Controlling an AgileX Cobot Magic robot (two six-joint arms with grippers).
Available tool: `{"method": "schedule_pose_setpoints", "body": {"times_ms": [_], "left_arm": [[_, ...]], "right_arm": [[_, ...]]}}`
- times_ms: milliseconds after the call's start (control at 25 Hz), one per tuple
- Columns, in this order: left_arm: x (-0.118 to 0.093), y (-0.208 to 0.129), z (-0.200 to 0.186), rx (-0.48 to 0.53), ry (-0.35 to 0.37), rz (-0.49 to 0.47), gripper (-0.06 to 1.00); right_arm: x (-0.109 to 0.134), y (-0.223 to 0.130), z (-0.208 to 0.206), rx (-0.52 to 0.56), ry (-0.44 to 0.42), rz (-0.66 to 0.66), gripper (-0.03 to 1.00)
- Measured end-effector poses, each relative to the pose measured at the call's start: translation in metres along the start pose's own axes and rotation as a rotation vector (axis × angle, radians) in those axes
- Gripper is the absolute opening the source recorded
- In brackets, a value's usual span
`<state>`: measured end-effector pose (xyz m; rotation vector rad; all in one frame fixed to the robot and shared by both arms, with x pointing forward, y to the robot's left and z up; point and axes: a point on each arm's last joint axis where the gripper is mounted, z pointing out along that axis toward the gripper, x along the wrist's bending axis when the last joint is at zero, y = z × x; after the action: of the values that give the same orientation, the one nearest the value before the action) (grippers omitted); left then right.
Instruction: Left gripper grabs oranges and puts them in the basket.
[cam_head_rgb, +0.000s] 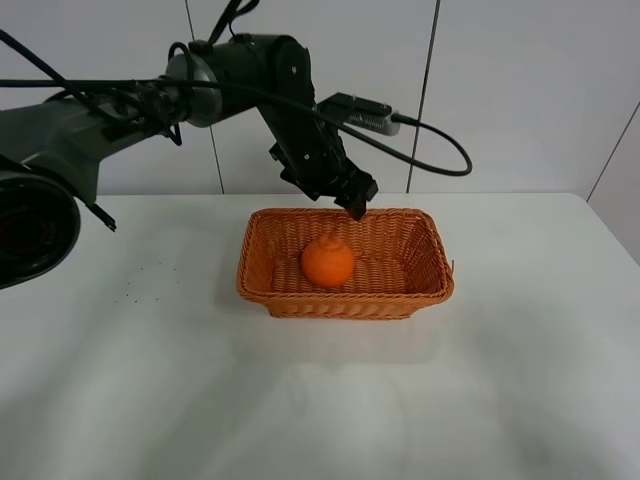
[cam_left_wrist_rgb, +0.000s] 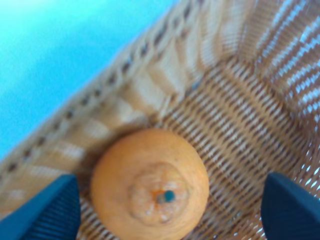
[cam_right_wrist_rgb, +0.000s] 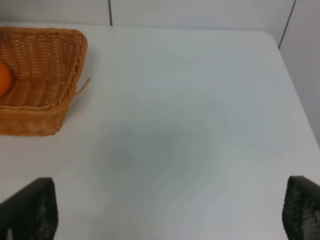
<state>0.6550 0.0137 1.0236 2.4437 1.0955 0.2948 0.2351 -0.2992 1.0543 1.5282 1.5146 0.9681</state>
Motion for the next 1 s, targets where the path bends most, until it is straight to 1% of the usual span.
{"method": "schedule_pose_setpoints", "body": {"times_ms": [120,280,440,600,720,920,1000], "left_arm": [[0.004,0.006,-0.029,-0.04,0.055,0.011,0.84],[0.011,0.008,-0.066,-0.075,0.099,0.005,0.84],[0.032,0.006,-0.096,-0.115,0.133,-0.033,0.84],[0.067,-0.003,-0.121,-0.121,0.187,-0.101,0.84],[0.101,-0.016,-0.137,-0.111,0.234,-0.172,0.84],[0.165,-0.045,-0.157,-0.097,0.329,-0.304,0.84],[0.185,-0.058,-0.16,-0.079,0.358,-0.334,0.84]], "right_arm": [[0.0,0.0,0.0,0.0,0.0,0.0,0.69],[0.0,0.0,0.0,0.0,0.0,0.0,0.69],[0.0,0.0,0.0,0.0,0.0,0.0,0.69],[0.0,0.0,0.0,0.0,0.0,0.0,0.69],[0.0,0.0,0.0,0.0,0.0,0.0,0.69],[0.0,0.0,0.0,0.0,0.0,0.0,0.69],[0.0,0.0,0.0,0.0,0.0,0.0,0.69]]}}
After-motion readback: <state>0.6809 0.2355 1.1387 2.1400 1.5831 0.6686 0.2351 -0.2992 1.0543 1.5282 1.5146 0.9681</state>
